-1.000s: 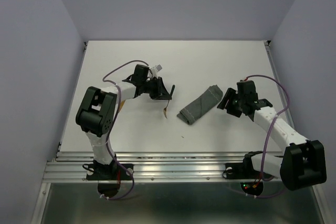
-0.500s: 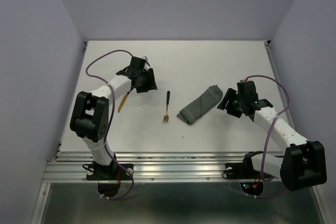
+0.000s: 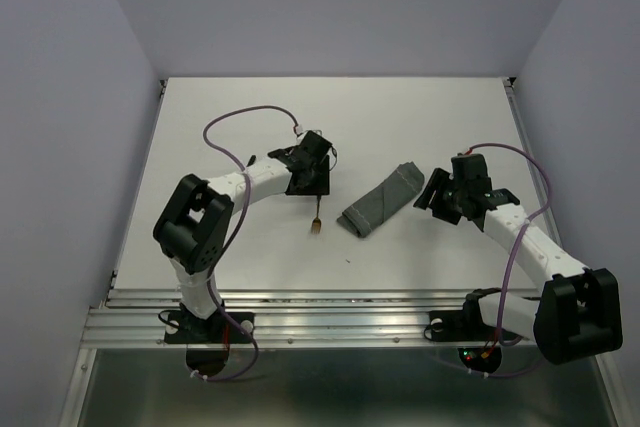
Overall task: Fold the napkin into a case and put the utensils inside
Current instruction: Pick up the fork from the center of the board, then insert the fork into the folded napkin.
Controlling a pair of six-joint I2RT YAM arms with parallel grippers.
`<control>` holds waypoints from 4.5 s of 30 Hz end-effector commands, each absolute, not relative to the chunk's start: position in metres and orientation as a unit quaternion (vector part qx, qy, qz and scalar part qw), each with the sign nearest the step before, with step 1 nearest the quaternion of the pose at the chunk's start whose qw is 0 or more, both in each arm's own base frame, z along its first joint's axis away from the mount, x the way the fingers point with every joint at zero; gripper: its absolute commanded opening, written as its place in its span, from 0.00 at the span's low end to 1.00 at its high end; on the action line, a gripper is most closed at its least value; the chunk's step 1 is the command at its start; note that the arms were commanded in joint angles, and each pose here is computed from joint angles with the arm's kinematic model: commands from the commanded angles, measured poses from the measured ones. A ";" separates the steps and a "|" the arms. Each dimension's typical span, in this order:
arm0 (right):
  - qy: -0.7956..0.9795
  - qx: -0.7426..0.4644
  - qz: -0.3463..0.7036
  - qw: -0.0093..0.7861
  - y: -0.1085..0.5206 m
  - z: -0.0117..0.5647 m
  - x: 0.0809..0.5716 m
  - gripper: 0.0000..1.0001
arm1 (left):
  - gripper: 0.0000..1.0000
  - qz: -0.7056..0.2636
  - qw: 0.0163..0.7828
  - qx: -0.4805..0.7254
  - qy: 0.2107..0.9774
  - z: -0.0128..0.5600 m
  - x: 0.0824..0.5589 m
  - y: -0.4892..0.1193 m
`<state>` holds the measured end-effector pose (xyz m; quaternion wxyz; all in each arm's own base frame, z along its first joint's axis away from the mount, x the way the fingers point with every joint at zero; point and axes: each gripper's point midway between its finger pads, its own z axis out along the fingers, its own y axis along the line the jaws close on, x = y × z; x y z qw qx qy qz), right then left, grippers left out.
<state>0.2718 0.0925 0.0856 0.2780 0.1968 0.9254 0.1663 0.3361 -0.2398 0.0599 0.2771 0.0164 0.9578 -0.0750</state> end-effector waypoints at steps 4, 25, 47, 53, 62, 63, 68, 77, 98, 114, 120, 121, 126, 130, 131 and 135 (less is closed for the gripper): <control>0.923 0.201 0.164 0.285 0.089 0.086 0.270 0.63 | 0.63 -0.047 0.280 0.011 0.959 0.050 0.342 -0.246; 0.922 0.193 0.156 0.296 0.089 0.095 0.293 0.64 | 0.00 -0.081 0.280 0.117 0.949 0.040 0.352 -0.274; 0.914 0.287 0.053 0.281 0.033 0.065 0.410 0.43 | 0.00 -0.260 0.323 0.252 0.874 0.154 0.305 -0.336; 0.927 0.261 0.079 0.257 0.047 0.042 0.426 0.42 | 0.00 -0.251 0.311 0.281 0.873 0.151 0.293 -0.353; 0.937 0.214 0.154 0.229 0.083 0.037 0.417 0.41 | 0.00 -0.225 0.265 0.311 0.884 0.125 0.283 -0.366; 0.938 0.212 0.153 0.227 0.083 0.035 0.415 0.41 | 0.00 -0.216 0.255 0.311 0.890 0.115 0.284 -0.366; 0.943 0.195 0.158 0.217 0.096 0.032 0.405 0.41 | 0.00 -0.199 0.228 0.319 0.898 0.100 0.287 -0.369; 0.943 0.192 0.166 0.213 0.099 0.030 0.403 0.42 | 0.00 -0.178 0.196 0.333 0.905 0.078 0.280 -0.361; 0.942 0.184 0.186 0.211 0.113 0.036 0.406 0.42 | 0.00 -0.165 0.160 0.343 0.911 0.055 0.276 -0.370; 0.946 0.166 0.195 0.200 0.128 0.034 0.386 0.42 | 0.00 -0.168 0.172 0.336 0.911 0.056 0.293 -0.388; 0.946 0.162 0.196 0.200 0.130 0.035 0.378 0.42 | 0.00 -0.168 0.180 0.340 0.908 0.060 0.301 -0.395; 0.946 0.163 0.197 0.200 0.130 0.035 0.378 0.42 | 0.00 -0.169 0.182 0.340 0.907 0.060 0.303 -0.397; 0.946 0.163 0.198 0.200 0.130 0.036 0.374 0.42 | 0.00 -0.164 0.182 0.344 0.906 0.057 0.307 -0.399; 0.946 0.163 0.198 0.198 0.130 0.034 0.371 0.42 | 0.11 -0.155 0.186 0.343 0.908 0.059 0.308 -0.395; 0.946 0.163 0.198 0.197 0.130 0.034 0.371 0.42 | 0.20 -0.152 0.186 0.342 0.908 0.060 0.308 -0.393; 0.946 0.163 0.199 0.199 0.130 0.036 0.370 0.42 | 0.34 -0.148 0.194 0.338 0.909 0.070 0.306 -0.387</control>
